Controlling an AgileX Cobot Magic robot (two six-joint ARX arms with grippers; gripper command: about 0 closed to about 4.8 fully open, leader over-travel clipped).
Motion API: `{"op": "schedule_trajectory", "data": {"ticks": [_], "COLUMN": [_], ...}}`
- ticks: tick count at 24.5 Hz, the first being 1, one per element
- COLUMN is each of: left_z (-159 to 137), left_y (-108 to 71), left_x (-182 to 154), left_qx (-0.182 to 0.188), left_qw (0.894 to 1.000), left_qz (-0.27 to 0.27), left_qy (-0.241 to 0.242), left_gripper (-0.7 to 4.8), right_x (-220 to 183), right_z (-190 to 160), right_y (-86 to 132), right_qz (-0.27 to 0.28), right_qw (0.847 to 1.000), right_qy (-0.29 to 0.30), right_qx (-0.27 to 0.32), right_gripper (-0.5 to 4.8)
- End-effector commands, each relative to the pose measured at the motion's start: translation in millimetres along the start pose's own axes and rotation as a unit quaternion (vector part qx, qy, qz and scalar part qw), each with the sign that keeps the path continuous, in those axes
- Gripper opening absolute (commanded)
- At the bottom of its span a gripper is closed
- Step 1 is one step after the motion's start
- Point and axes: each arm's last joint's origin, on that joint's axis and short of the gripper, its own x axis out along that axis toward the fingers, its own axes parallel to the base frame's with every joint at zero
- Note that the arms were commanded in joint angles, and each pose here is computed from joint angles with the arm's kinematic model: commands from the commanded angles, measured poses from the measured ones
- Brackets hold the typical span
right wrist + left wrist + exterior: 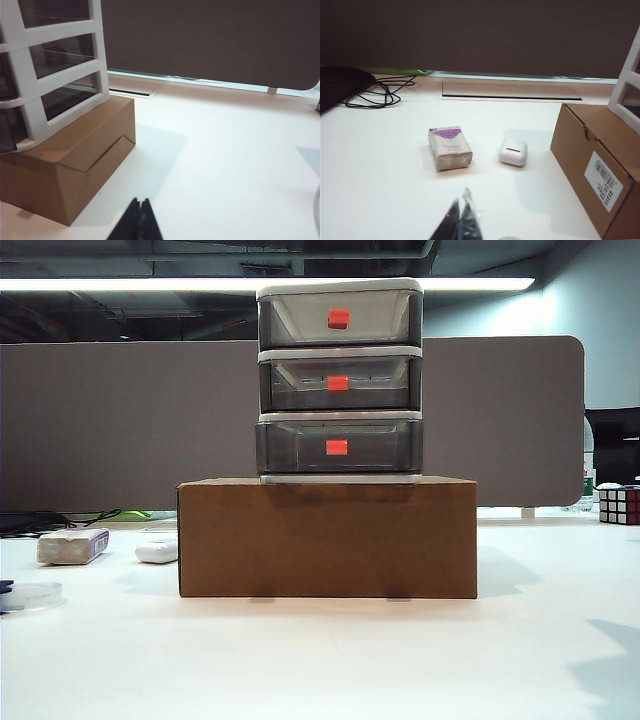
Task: Open the third layer of the drawer on the table, pick up the transparent tape on the table and put it in, and finally close the drawer.
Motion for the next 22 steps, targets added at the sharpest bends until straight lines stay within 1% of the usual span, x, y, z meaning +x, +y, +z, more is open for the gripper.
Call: {"op": "schedule_trajectory", "data": {"ticks": [1, 9, 11, 13, 14, 15, 16, 17, 19, 20, 22], "left_z": [3, 3, 3, 6, 9, 11, 12, 13, 13, 13, 10], "left_y": [-0.3, -0.3, -1.5, -4.9, -6.8, -9.6, -12.0, -15.5, -22.8, -32.1, -47.9], "left_x": [0, 0, 0, -1, -1, -2, -2, -2, -2, -2, -4], "left_qx": [0.002, 0.001, -0.005, -0.056, -0.086, -0.119, -0.136, -0.146, -0.139, -0.145, -0.156], "left_qw": [1.0, 1.0, 1.0, 0.995, 0.991, 0.984, 0.979, 0.974, 0.969, 0.966, 0.964], "left_qz": [-0.002, -0.002, -0.02, -0.077, -0.104, -0.134, -0.151, -0.17, -0.201, -0.215, -0.217], "left_qy": [-0.005, -0.005, -0.008, -0.016, -0.021, -0.023, -0.024, -0.023, -0.022, -0.019, -0.011], "left_gripper": [-0.05, -0.05, -0.05, -0.06, -0.06, -0.06, -0.06, -0.06, -0.06, -0.06, -0.06], "right_x": [0, 0, 0, 0, 0, 0, -1, -1, -2, -2, -2], "right_z": [0, 0, 0, 2, 4, 6, 7, 9, 11, 15, 22], "right_y": [0, 0, 0, 2, 3, 4, 6, 7, 10, 13, 18], "right_qz": [0.0, 0.0, 0.003, 0.036, 0.058, 0.077, 0.093, 0.104, 0.117, 0.125, 0.122], "right_qw": [1.0, 1.0, 1.0, 0.999, 0.997, 0.995, 0.993, 0.992, 0.991, 0.989, 0.989], "right_qy": [-0.006, -0.006, -0.007, -0.02, -0.03, -0.037, -0.04, -0.04, -0.034, -0.032, -0.032], "right_qx": [-0.001, -0.001, 0.0, 0.029, 0.047, 0.056, 0.058, 0.058, 0.061, 0.066, 0.072], "right_gripper": [-0.05, -0.05, -0.05, -0.05, -0.05, -0.05, -0.05, -0.05, -0.05, -0.05, -0.05]}}
